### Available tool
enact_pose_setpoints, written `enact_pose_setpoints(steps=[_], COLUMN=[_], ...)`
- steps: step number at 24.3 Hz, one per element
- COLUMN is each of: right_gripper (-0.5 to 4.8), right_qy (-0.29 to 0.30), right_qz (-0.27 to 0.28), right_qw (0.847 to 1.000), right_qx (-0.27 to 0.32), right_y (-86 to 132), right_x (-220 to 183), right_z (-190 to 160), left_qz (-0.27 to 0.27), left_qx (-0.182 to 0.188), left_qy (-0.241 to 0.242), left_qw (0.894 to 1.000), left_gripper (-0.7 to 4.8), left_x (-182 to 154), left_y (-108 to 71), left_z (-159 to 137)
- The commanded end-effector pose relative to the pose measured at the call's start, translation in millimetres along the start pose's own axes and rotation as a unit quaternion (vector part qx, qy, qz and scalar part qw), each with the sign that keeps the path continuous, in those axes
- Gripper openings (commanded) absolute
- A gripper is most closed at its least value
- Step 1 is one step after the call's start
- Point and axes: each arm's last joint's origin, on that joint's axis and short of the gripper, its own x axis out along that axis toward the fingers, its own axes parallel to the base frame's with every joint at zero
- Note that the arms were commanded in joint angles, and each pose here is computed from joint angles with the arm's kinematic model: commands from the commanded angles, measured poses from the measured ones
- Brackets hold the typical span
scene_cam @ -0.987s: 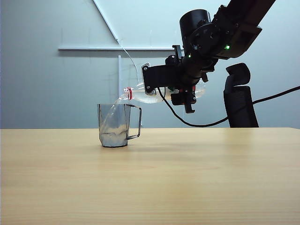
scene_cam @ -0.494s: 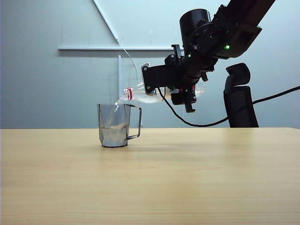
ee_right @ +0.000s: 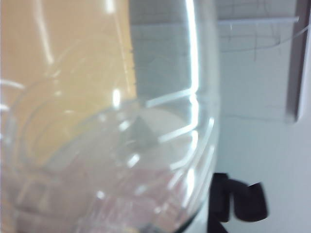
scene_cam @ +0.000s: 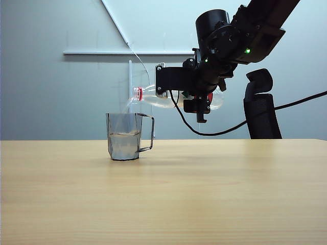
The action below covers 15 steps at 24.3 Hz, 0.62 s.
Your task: Pick up the mineral water bottle on the table and pour water into the mug until it's half full.
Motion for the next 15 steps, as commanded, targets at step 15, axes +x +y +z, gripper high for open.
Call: enact_pose_setpoints(steps=[15], right_gripper=[2.92], right_qy=[-0.016], right_qz=[0.090], right_qw=[0.827], right_qx=[0.555], right_y=[-21.2], right_x=[-19.0], right_z=[-10.6], left_qz=[-0.002], left_qx=[-0.002], left_qy=[-0.007], left_qw=[1.000], left_gripper=[-0.02], left_x=[-0.1], left_y=[-0.3], left_z=[2.0])
